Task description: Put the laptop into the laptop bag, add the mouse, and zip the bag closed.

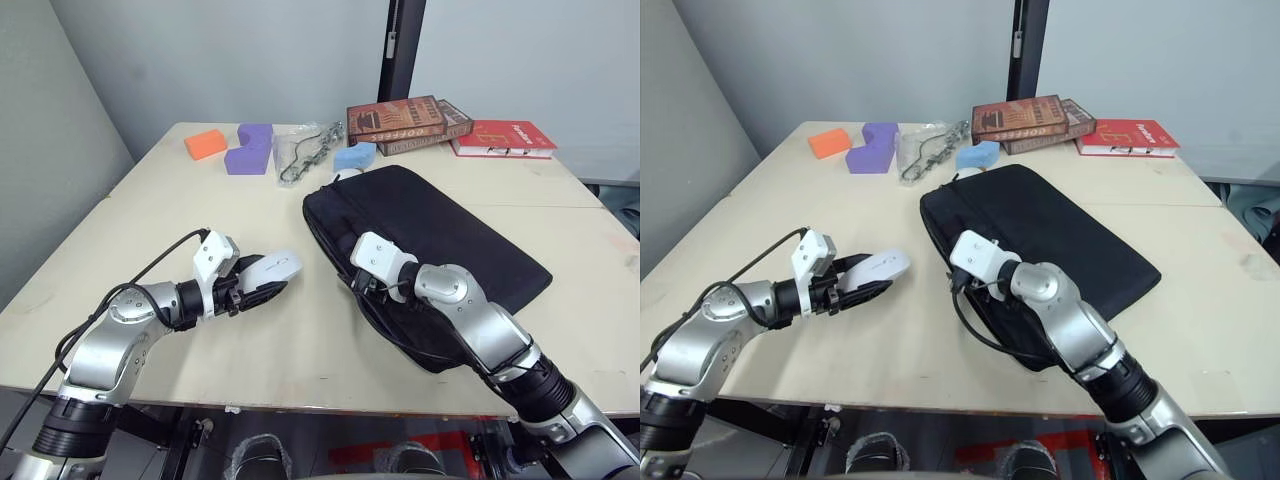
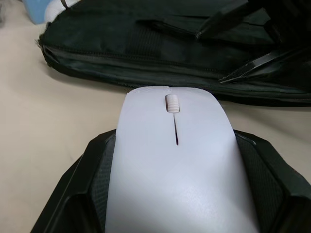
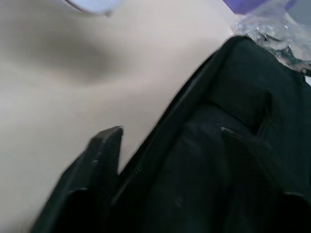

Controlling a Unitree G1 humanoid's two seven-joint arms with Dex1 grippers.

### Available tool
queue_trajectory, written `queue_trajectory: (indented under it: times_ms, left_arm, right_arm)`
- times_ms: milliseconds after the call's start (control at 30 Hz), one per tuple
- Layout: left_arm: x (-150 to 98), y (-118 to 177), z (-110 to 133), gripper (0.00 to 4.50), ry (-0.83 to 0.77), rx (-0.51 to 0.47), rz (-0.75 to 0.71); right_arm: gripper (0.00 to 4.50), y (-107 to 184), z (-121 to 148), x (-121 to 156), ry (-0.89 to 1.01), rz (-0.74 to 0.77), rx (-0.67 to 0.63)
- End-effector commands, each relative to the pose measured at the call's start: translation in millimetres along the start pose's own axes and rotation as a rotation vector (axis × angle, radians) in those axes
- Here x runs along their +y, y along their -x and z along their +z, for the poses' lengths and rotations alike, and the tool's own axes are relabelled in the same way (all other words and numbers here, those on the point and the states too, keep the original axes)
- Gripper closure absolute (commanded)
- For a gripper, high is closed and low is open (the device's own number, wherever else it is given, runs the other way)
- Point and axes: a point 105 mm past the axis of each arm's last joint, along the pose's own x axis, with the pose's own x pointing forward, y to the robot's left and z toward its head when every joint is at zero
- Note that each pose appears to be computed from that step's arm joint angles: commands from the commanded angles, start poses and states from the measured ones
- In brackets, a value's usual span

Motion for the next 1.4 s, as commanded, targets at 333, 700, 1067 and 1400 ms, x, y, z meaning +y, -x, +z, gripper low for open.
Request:
queue_trajectory:
  times_ms: [333, 700, 1067, 1400]
  left_arm:
    - [-7.9, 10.1, 16.1, 1.63, -0.013, -0.006, 0.0]
    - [-6.2, 4.9, 20.9, 1.63, -0.016, 0.002, -0.003]
    - [-8.4, 7.1, 23.7, 1.63, -0.02, -0.01, 0.004]
    - [-8.6, 4.6, 25.1, 1.63, -0.017, -0.022, 0.015]
  right_arm:
    - [0.04, -3.5, 19.4, 9.0, 0.136, -0.146, -0.03]
    - [0.04, -10.1, 11.5, -1.1, 0.18, -0.26, 0.033]
    - [2.83, -13.4, 0.2, 1.0, 0.123, -0.26, 0.078]
    - [4.49, -13.7, -3.8, 2.7, 0.021, -0.255, 0.079]
